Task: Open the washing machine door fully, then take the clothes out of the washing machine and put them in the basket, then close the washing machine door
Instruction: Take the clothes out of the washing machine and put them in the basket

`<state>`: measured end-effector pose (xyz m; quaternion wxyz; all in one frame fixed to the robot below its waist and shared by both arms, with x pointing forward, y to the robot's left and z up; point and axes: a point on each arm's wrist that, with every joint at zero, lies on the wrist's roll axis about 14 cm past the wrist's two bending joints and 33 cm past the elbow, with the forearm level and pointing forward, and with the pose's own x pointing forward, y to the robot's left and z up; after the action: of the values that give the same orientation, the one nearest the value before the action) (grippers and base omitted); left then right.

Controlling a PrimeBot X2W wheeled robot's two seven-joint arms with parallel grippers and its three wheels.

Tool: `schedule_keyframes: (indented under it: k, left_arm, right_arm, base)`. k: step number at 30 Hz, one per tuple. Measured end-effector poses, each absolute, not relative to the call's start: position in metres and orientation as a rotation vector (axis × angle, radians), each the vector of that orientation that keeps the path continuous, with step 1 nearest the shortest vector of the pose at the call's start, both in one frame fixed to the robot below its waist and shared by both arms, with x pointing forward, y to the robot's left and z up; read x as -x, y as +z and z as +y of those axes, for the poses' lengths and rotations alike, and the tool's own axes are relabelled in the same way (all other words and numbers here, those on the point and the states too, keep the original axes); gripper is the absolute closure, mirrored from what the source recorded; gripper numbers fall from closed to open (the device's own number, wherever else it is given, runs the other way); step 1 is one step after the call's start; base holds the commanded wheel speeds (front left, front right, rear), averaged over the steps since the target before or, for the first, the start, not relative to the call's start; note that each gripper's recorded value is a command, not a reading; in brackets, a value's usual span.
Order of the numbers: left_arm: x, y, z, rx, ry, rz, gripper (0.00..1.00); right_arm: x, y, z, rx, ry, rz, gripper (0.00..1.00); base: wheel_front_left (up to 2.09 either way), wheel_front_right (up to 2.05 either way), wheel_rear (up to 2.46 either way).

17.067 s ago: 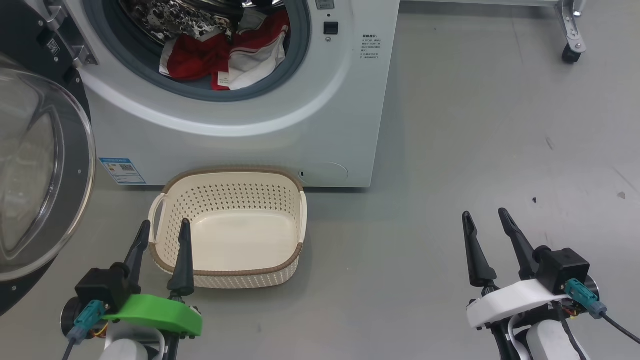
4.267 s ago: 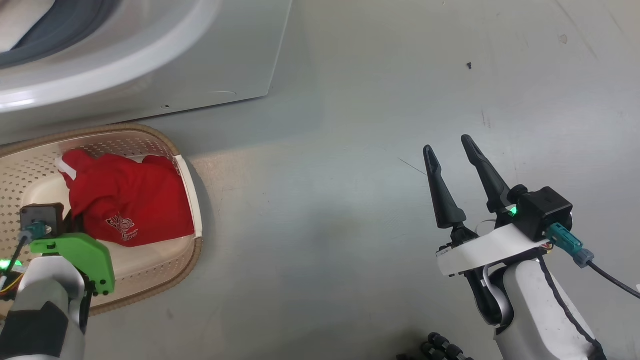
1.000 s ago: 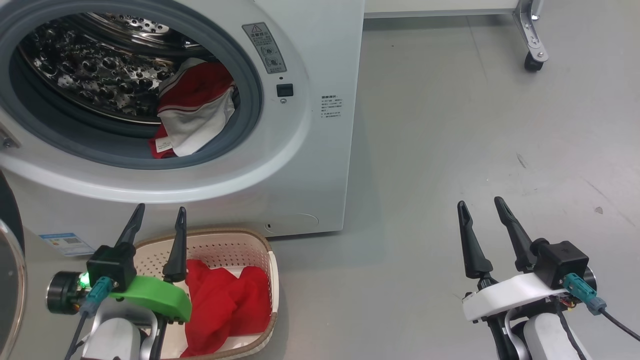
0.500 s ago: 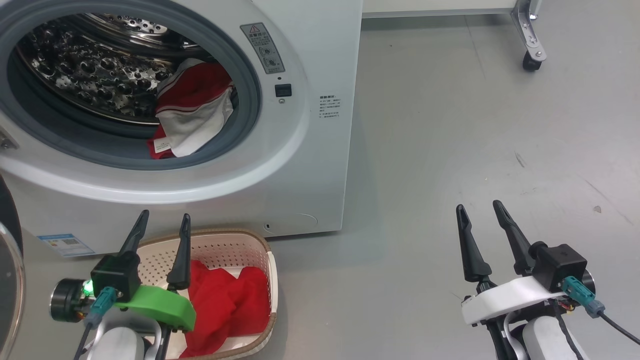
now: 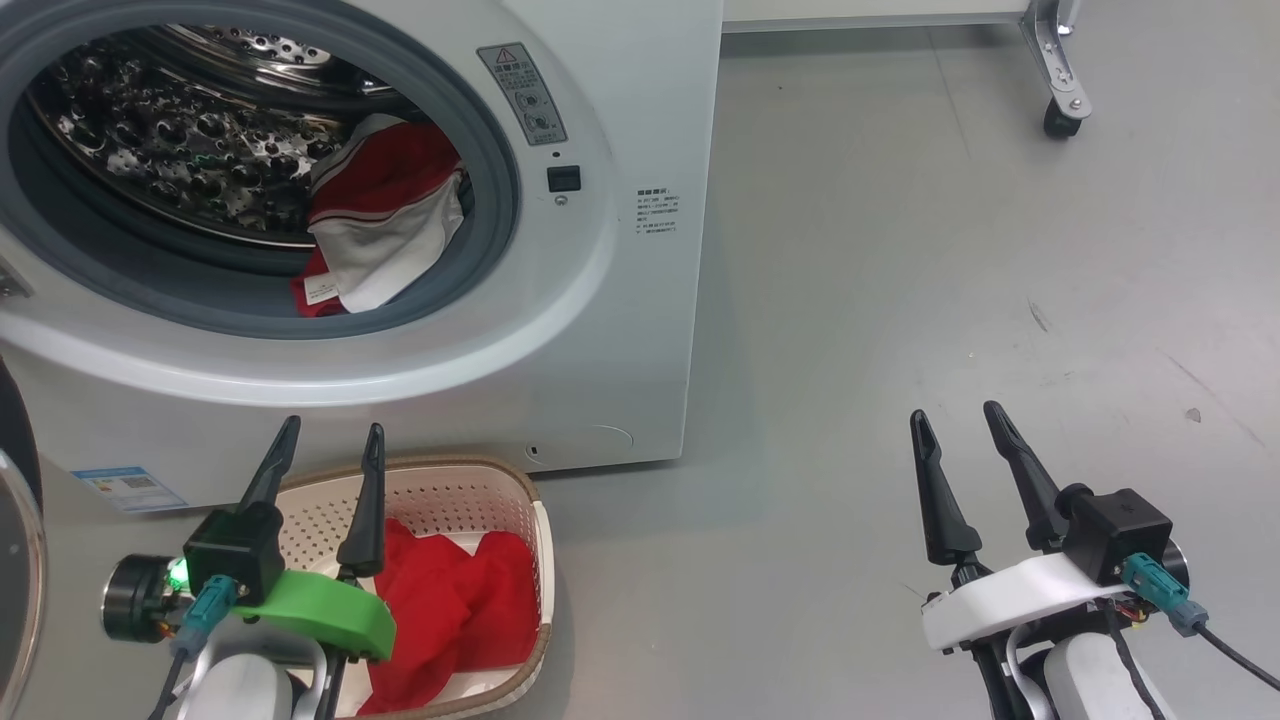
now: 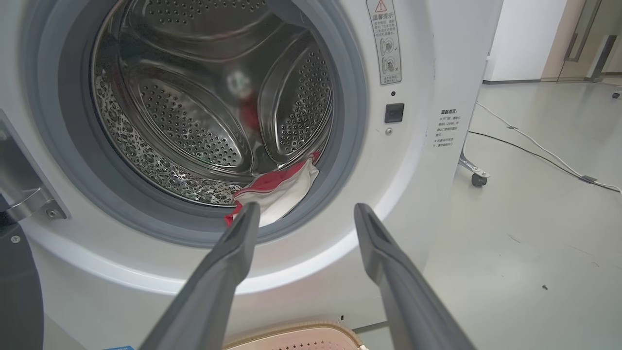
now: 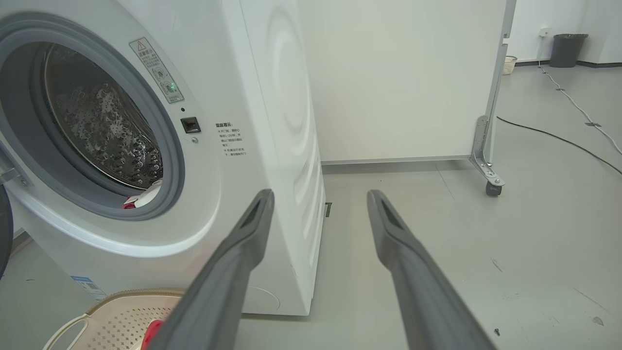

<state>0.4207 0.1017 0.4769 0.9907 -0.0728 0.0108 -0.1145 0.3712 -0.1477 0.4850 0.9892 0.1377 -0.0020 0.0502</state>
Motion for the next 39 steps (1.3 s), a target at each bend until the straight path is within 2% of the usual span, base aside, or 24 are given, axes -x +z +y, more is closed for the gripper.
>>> schedule_keyframes:
  k: [24, 39]
  left_arm:
    - [-0.417, 0.476, 0.098, 0.154, -0.236, 0.026, 0.0]
    - [-0.43, 0.452, 0.099, 0.181, -0.211, 0.079, 0.0]
  right_arm:
    - [-0.37, 0.485, -0.147, -0.273, 0.102, -0.003, 0.0]
    - [-0.374, 0.462, -0.147, -0.274, 0.099, 0.064, 0.0]
  base:
    - [0.0, 0.0, 0.0]
    - [0.0, 0.0, 0.0]
